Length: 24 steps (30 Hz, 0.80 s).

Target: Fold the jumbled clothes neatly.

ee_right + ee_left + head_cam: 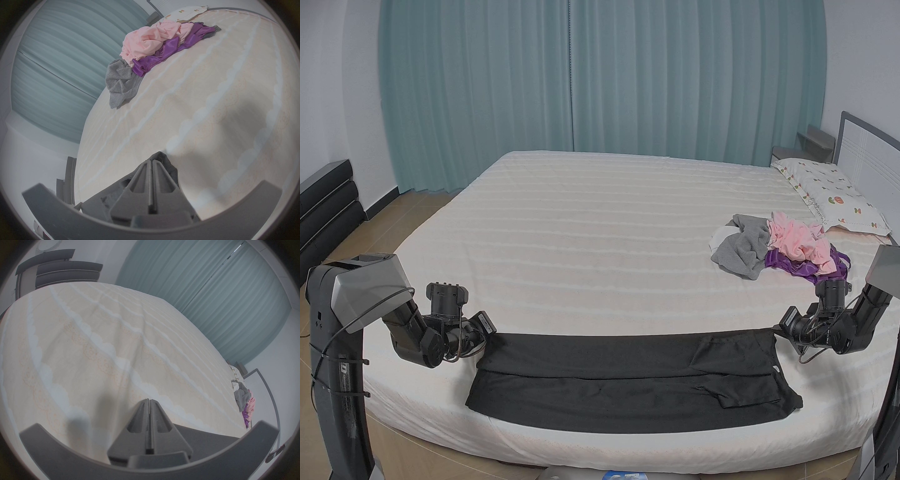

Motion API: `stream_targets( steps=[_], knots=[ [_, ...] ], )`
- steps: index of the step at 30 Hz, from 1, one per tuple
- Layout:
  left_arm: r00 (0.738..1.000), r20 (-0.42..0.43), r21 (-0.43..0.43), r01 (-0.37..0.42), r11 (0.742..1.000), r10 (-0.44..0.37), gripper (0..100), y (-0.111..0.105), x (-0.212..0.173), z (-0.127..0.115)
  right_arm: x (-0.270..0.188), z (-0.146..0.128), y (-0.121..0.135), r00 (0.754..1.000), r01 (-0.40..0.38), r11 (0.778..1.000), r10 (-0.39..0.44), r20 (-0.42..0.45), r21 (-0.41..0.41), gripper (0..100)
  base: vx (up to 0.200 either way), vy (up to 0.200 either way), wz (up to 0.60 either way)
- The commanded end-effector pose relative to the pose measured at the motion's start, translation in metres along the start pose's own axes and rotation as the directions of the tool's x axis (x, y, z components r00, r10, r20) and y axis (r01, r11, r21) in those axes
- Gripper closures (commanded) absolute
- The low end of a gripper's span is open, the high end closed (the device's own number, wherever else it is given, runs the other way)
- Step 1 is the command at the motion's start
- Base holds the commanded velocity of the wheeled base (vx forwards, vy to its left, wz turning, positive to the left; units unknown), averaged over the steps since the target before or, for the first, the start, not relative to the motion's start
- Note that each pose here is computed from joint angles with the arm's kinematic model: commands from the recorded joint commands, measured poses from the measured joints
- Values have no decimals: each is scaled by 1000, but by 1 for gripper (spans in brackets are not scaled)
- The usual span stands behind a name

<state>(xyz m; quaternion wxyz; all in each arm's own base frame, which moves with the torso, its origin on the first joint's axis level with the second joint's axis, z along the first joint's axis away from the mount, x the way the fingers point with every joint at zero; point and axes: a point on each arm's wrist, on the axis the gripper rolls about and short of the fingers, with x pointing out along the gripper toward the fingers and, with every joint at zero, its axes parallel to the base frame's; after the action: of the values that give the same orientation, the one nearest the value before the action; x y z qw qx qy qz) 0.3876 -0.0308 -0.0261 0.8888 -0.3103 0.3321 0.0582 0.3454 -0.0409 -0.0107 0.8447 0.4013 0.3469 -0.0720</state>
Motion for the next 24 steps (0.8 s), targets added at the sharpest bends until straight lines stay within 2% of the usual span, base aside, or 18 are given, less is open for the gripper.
stream_targets(
  steps=[1,6,7,11,16,21,24],
  knots=[
    [1000,-1,-1,-1,1000,1,100,0,0,0,0,-1,-2,1000,3,1000,-3,-2,2,100,0,0,0],
    [1000,0,-13,0,1000,0,100,0,1,0,2,-2,-4,1000,7,1000,-7,-9,6,100,0,0,0],
    [1000,1,-25,1,1000,-1,0,0,0,1,2,-2,-4,1000,7,1000,-7,-9,9,0,0,0,0],
    [1000,-4,-49,9,999,-9,0,-1,0,1,-2,-1,-1,1000,1,1000,-1,-3,2,0,0,0,0],
    [1000,10,-72,6,997,-6,0,3,-3,7,-26,2,22,996,-78,996,80,40,-32,0,0,0,0],
    [999,25,-149,28,989,-24,0,1,-9,16,-49,-6,61,983,-168,979,175,49,-111,0,0,0,0],
    [999,32,-158,36,987,-31,0,3,-12,21,-63,-25,91,976,-216,963,216,-19,-163,0,0,0,0]
  ],
)
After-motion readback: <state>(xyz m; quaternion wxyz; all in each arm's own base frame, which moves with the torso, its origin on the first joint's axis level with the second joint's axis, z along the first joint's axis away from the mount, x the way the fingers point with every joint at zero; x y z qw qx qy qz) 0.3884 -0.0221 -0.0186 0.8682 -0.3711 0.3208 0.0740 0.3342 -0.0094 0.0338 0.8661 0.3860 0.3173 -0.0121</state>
